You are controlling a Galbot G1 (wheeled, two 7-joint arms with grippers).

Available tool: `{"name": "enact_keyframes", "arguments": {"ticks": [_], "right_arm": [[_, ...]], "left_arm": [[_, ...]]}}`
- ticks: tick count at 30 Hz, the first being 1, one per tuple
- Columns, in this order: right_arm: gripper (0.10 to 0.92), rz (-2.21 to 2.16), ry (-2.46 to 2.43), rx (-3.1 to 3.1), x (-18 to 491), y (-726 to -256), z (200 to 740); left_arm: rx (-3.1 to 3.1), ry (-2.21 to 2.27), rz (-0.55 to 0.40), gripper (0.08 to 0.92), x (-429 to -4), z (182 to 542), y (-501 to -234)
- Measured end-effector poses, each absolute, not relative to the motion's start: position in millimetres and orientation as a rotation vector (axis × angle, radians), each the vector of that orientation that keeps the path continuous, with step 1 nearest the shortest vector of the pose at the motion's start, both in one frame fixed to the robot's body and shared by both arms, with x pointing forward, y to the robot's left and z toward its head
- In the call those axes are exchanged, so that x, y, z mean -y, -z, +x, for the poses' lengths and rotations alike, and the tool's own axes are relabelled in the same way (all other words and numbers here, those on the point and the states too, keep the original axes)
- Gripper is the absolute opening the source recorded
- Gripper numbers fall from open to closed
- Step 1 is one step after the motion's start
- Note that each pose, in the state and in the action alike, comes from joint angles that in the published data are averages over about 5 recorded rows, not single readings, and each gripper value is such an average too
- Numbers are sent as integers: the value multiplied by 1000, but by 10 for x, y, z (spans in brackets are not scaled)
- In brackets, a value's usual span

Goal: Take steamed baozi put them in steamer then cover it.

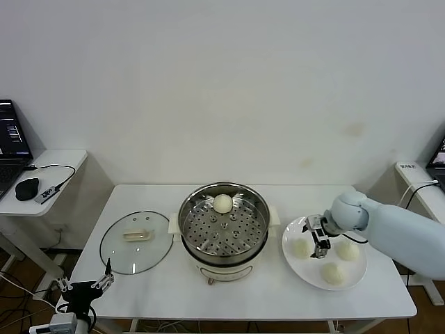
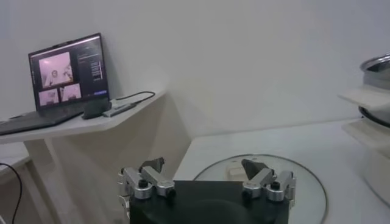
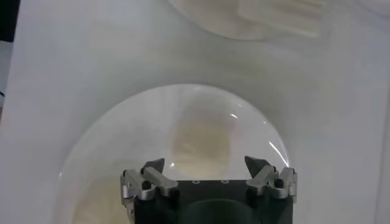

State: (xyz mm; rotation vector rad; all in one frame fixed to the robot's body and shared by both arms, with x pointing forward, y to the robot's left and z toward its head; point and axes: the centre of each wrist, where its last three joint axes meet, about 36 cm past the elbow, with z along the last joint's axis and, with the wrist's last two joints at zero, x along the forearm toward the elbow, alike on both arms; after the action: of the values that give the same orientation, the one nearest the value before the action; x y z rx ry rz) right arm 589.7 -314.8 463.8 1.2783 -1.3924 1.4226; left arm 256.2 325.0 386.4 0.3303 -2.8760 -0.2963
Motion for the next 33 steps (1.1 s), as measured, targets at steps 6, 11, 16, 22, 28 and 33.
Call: {"name": "enact_keyframes", "arguments": {"ticks": [6, 11, 16, 22, 28, 33], "right_arm": [[759, 1271, -1411, 1383, 3135, -4510, 5922], [709, 1266, -1406, 1378, 3129, -4457, 5943], [643, 1263, -1406, 1383, 3116, -4465, 5983], [605, 1256, -1407, 1391, 3138, -4554, 6020], [603, 1240, -1408, 1406, 3200, -4820, 6057], [603, 1216, -1417, 1429, 3287, -5198, 6073]], "left_arm": [[2876, 293, 333, 823, -3250, 2570, -3856], [2873, 290, 332, 823, -3246, 2575, -3837], [2872, 288, 332, 823, -3245, 2580, -3831], [2873, 289, 333, 823, -3246, 2578, -3833], [2877, 291, 331, 823, -3243, 2581, -3851], [2884, 287, 327, 823, -3234, 2592, -3864]]}}
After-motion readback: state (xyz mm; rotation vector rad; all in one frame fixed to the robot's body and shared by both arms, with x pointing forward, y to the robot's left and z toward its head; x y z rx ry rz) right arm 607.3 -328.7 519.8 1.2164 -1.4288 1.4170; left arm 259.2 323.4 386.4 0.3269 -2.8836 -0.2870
